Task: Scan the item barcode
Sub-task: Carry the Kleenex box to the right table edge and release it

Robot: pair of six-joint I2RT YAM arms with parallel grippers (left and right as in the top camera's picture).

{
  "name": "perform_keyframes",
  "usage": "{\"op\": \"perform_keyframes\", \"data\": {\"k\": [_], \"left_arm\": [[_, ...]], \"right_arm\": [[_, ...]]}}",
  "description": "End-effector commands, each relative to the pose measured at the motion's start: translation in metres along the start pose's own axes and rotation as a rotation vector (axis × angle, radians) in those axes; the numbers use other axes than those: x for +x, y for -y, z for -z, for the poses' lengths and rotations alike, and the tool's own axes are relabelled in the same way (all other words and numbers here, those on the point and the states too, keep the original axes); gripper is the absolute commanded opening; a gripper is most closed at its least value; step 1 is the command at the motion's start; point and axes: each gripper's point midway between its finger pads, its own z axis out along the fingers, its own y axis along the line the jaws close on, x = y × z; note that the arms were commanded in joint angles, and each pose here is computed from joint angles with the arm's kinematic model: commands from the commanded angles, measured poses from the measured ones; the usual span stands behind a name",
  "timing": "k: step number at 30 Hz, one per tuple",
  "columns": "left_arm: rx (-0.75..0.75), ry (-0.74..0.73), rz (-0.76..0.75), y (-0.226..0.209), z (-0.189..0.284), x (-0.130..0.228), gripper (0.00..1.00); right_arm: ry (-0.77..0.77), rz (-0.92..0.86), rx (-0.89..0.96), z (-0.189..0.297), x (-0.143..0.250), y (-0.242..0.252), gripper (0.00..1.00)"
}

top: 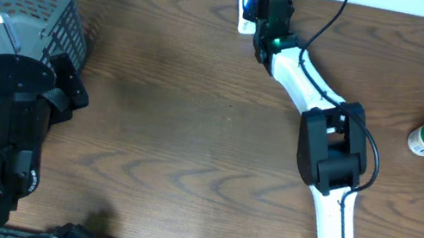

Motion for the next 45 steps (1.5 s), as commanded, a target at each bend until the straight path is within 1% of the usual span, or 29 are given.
{"op": "perform_keyframes", "data": {"k": [1, 5, 9, 10, 11, 15, 18, 24, 25, 26, 27, 28, 29, 31, 32, 34, 36, 38, 41, 45], "left_arm": [[-0.020, 0.003, 0.007, -0.003, -0.001, 0.000, 0.98], [-0.020, 0.003, 0.007, -0.003, -0.001, 0.000, 0.98], [-0.019, 0.003, 0.007, -0.003, -0.001, 0.000, 0.98], [-0.020, 0.003, 0.006, -0.003, -0.001, 0.000, 0.98], [-0.020, 0.002, 0.006, -0.003, -0.001, 0.000, 0.98], [-0.020, 0.003, 0.006, -0.003, -0.001, 0.000, 0.98], [-0.020, 0.002, 0.006, -0.003, -0.002, 0.000, 0.98], [-0.021, 0.001, 0.005, -0.003, -0.002, 0.000, 0.98], [-0.021, 0.001, 0.005, -0.003, -0.002, 0.000, 0.98], [-0.021, 0.001, 0.005, -0.003, -0.002, 0.000, 0.98], [-0.021, 0.001, 0.005, -0.003, -0.002, 0.000, 0.98], [-0.021, 0.001, 0.005, -0.003, -0.002, 0.000, 0.98], [-0.021, 0.001, 0.005, -0.003, -0.002, 0.000, 0.98], [-0.021, 0.001, 0.005, -0.003, -0.002, 0.000, 0.98], [-0.021, 0.001, 0.005, -0.003, -0.002, 0.000, 0.98], [-0.021, 0.001, 0.005, -0.003, -0.002, 0.000, 0.98], [-0.021, 0.001, 0.005, -0.003, -0.002, 0.000, 0.98], [-0.021, 0.001, 0.005, -0.003, -0.002, 0.000, 0.98], [-0.020, 0.001, 0.005, -0.003, -0.002, 0.000, 0.98], [-0.021, 0.000, 0.005, -0.003, -0.002, 0.001, 0.98]], "right_arm": [[-0.014, 0.015, -0.003, -0.004, 0.010, -0.001, 0.55], [-0.040, 0.028, 0.008, 0.004, -0.008, -0.006, 0.54], [-0.125, 0.078, 0.045, 0.033, -0.036, -0.007, 0.47], [-0.198, 0.100, 0.082, 0.057, -0.047, -0.001, 0.45], [-0.235, 0.108, 0.100, 0.069, -0.050, 0.004, 0.45], [-0.429, 0.086, 0.215, 0.131, -0.049, 0.035, 0.47], [-0.567, 0.059, 0.324, 0.175, -0.041, 0.069, 0.50], [-0.834, -0.035, 0.591, 0.243, -0.018, 0.152, 0.45], [-0.868, -0.059, 0.631, 0.250, -0.014, 0.163, 0.42], [-0.907, -0.066, 0.631, 0.251, -0.008, 0.171, 0.37], [-0.963, -0.069, 0.602, 0.252, 0.000, 0.176, 0.41], [-0.998, -0.079, 0.588, 0.253, 0.006, 0.180, 0.41], [-1.036, -0.092, 0.585, 0.254, 0.013, 0.187, 0.45], [-1.086, -0.116, 0.625, 0.258, 0.025, 0.206, 0.47], [-1.142, -0.141, 0.669, 0.264, 0.037, 0.225, 0.42], [-1.199, -0.163, 0.710, 0.272, 0.051, 0.242, 0.38], [-1.247, -0.178, 0.757, 0.280, 0.064, 0.260, 0.37], [-1.263, -0.173, 0.812, 0.284, 0.073, 0.280, 0.38], [-1.274, -0.175, 0.882, 0.288, 0.087, 0.309, 0.43], [-1.258, -0.230, 0.914, 0.286, 0.104, 0.337, 0.50]]}}
